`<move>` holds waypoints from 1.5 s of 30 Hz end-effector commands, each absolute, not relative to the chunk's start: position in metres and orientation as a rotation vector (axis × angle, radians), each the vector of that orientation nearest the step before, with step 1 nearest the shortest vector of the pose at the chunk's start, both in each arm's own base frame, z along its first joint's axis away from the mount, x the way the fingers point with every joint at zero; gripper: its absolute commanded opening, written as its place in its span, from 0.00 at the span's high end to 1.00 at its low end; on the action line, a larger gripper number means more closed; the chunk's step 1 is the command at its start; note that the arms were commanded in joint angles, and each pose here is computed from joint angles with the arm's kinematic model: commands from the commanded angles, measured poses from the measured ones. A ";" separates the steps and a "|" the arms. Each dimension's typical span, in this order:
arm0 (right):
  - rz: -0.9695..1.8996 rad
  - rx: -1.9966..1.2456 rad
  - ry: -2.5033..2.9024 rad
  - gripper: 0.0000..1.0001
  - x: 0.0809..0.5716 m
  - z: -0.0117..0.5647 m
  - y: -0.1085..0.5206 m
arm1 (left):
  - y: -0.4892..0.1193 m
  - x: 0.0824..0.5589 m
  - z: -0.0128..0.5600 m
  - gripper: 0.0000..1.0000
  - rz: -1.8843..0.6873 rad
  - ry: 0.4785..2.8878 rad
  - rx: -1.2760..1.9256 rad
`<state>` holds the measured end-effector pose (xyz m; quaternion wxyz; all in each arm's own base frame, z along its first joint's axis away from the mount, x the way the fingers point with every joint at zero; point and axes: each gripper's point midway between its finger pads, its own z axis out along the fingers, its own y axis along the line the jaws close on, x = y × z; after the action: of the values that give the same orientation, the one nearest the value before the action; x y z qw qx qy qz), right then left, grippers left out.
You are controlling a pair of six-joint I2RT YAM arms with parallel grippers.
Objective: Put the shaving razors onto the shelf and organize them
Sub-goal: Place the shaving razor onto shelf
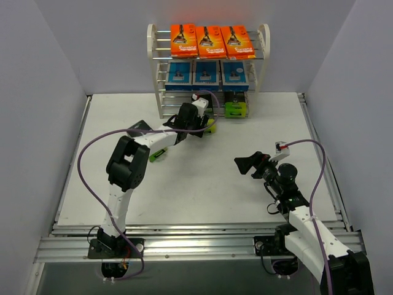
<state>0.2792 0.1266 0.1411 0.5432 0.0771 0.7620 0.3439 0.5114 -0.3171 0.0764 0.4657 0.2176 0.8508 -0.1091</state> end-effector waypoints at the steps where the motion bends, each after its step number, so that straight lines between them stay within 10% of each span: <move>1: 0.823 0.152 1.749 0.00 0.284 0.156 0.127 | -0.315 0.537 0.114 0.26 -0.210 1.982 0.482; 27: 0.829 0.145 1.747 0.00 0.283 0.155 0.128 | -0.323 0.511 0.168 0.12 -0.376 1.863 0.487; 45: 0.832 0.137 1.747 0.00 0.282 0.154 0.129 | -0.308 0.504 0.097 0.12 -0.241 2.004 0.623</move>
<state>0.2791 0.1279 0.1384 0.5404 0.0748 0.7632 0.3463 0.4991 -0.3185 0.1078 0.4936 0.2583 0.8203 -0.1294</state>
